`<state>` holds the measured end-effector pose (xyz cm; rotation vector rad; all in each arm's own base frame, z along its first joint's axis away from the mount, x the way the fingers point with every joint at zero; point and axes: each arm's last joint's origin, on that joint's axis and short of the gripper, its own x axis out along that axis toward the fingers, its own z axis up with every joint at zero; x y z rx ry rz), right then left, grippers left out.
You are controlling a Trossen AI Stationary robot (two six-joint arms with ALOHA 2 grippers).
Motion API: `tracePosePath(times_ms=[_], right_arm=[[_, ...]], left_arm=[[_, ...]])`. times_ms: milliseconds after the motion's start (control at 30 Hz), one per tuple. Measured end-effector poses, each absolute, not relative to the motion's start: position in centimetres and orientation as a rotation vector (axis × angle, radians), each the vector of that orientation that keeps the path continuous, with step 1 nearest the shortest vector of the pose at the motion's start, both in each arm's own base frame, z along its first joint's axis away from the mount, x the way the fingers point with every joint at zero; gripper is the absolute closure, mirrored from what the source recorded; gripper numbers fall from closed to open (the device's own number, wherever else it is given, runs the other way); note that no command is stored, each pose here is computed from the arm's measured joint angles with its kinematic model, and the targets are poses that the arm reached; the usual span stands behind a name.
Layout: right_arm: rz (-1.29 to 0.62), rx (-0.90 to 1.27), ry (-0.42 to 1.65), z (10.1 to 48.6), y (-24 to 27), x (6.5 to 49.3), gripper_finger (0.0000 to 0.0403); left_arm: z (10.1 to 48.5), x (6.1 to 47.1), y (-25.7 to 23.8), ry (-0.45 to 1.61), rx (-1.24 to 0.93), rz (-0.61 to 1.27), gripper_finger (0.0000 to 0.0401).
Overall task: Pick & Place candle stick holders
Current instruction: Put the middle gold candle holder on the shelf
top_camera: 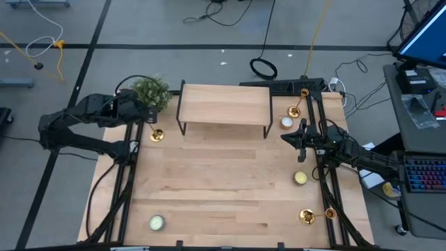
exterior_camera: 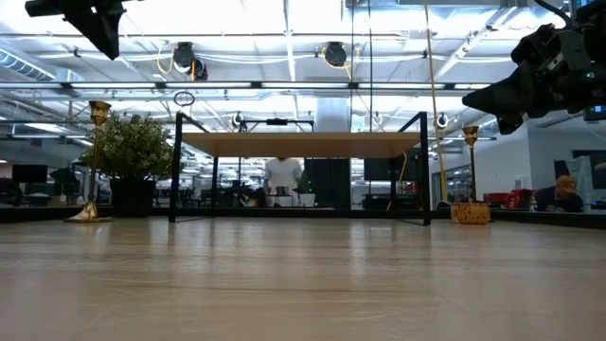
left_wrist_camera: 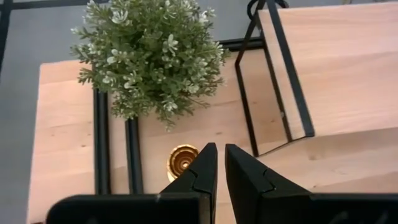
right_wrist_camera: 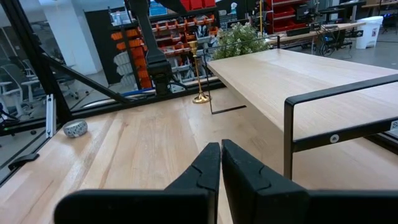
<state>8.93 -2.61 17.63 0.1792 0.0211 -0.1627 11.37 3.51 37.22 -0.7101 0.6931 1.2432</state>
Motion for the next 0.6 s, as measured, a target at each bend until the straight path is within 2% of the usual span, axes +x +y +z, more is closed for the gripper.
tracePosePath(times_ms=[400,500,600], right_arm=[[-0.163,0.176,0.022,17.62,-2.61,8.93,0.0394],[-0.163,0.176,0.022,17.62,-2.61,8.93,0.0395],[-0.163,0.176,0.021,17.62,-2.61,8.93,0.0394]], left_arm=[[37.16,11.34,4.07,0.717,-0.687,1.266,0.0363],[37.06,11.53,4.24,0.727,-0.682,1.276,0.0337],[36.84,11.94,4.43,0.752,-0.673,1.29,0.0291]])
